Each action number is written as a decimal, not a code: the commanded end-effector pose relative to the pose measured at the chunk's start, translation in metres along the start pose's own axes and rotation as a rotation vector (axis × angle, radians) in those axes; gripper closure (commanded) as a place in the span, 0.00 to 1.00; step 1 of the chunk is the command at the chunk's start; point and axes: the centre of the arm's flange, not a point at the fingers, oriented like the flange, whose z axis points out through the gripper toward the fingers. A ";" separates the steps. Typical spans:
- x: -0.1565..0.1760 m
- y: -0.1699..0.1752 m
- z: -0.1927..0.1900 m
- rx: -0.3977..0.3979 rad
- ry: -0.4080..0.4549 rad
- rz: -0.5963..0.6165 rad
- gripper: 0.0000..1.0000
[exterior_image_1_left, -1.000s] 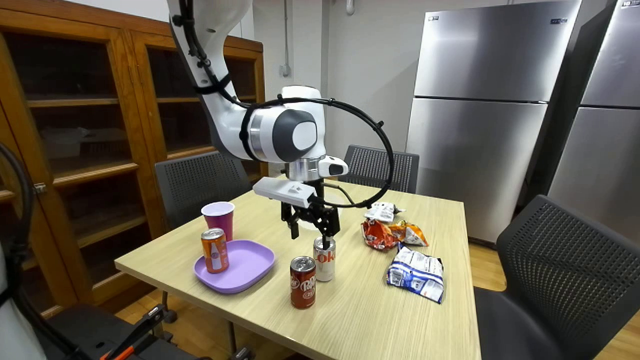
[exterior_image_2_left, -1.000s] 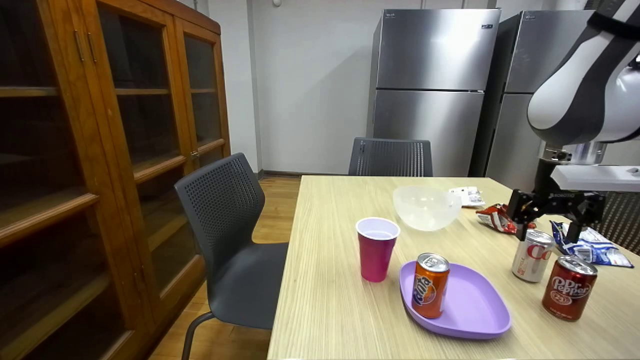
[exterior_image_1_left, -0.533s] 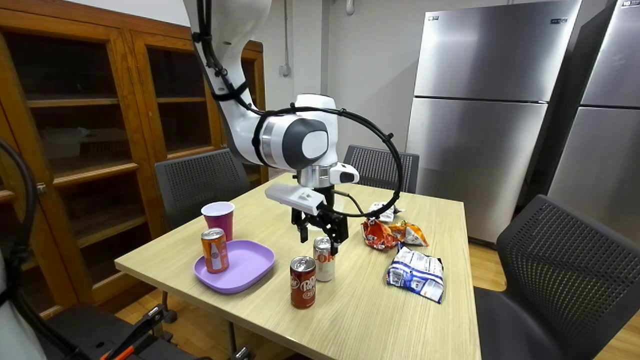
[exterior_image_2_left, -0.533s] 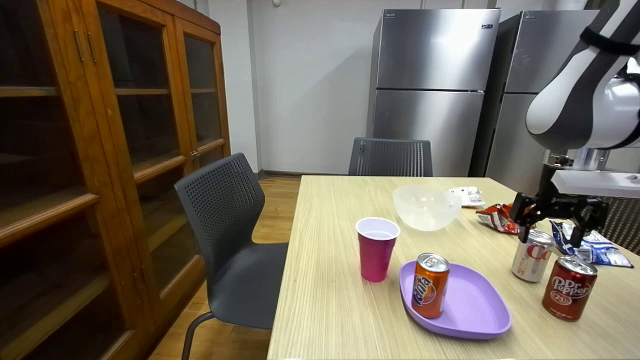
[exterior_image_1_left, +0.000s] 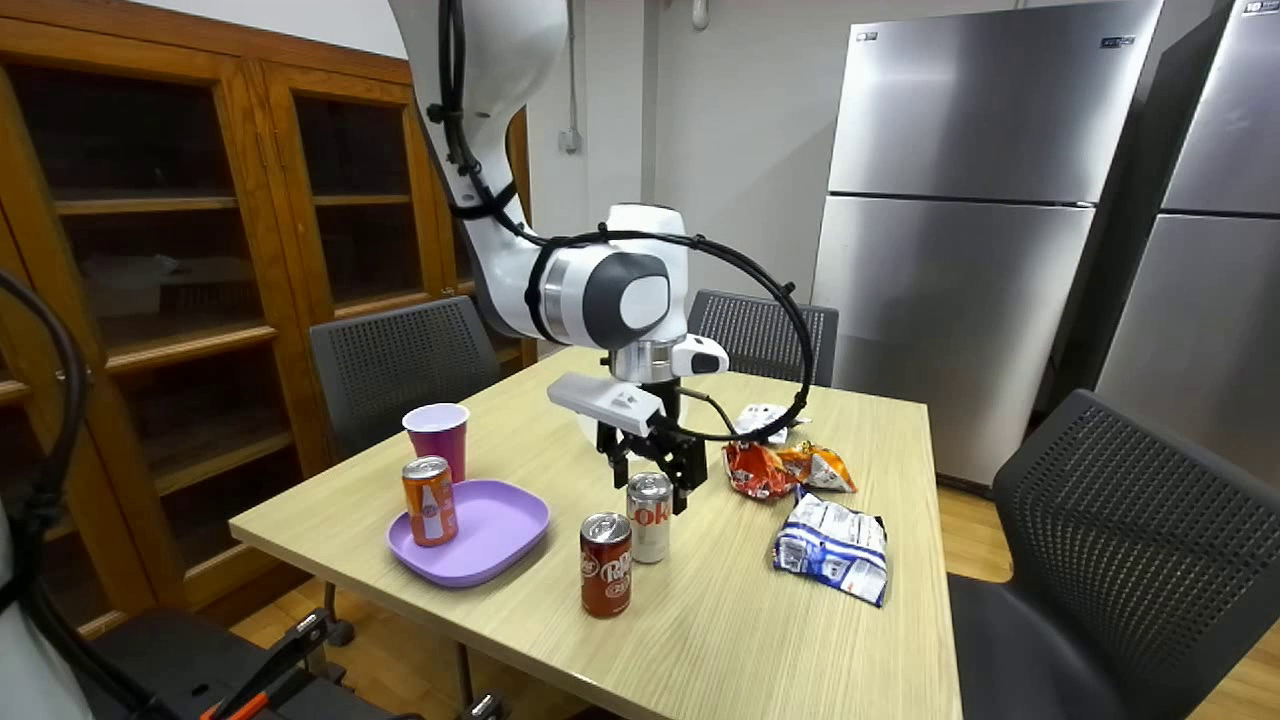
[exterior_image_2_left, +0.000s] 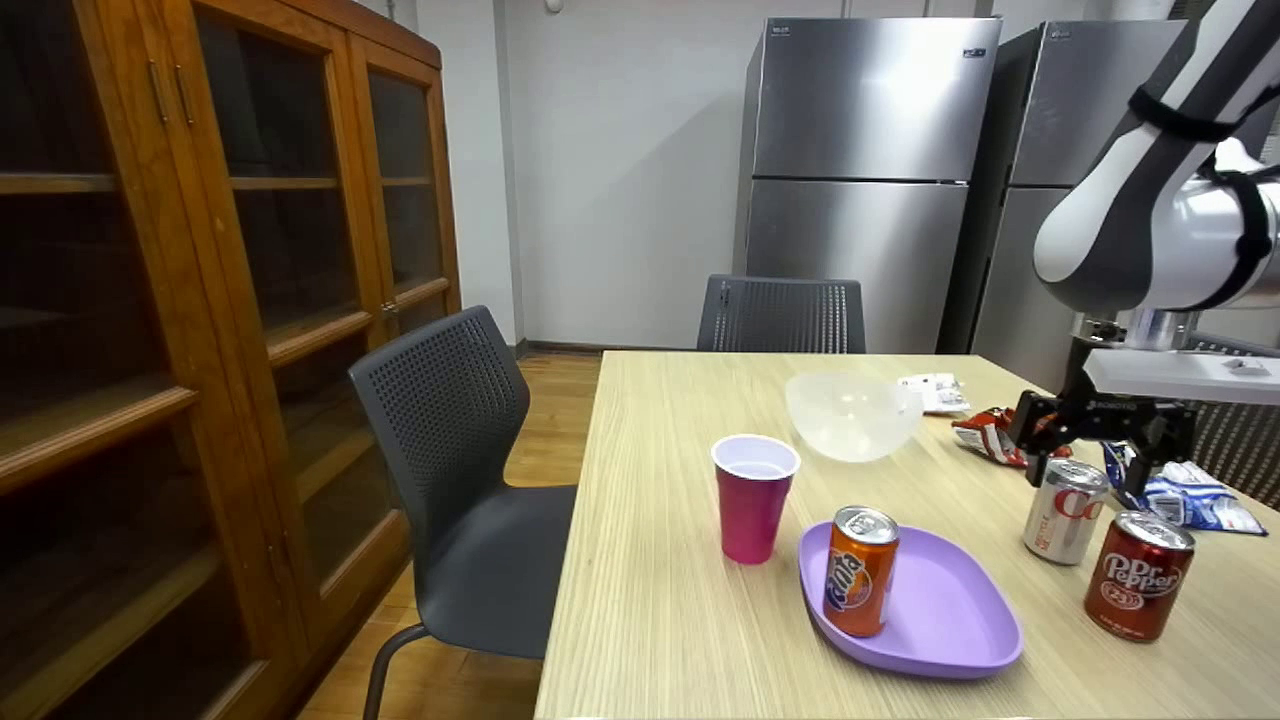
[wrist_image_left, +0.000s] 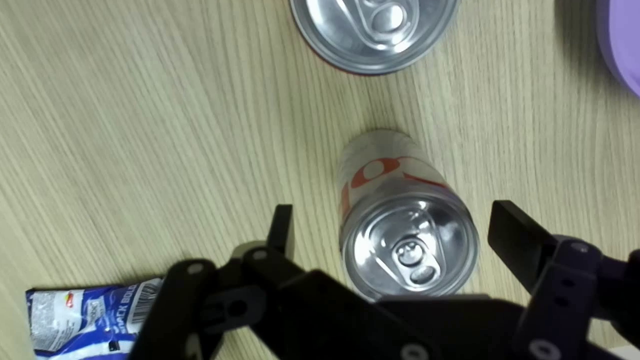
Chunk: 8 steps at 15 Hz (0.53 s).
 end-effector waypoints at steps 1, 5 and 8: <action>0.013 0.004 0.006 0.016 0.005 0.004 0.25; 0.013 0.004 0.007 0.015 0.005 0.003 0.51; 0.010 0.002 0.000 0.017 0.015 -0.006 0.62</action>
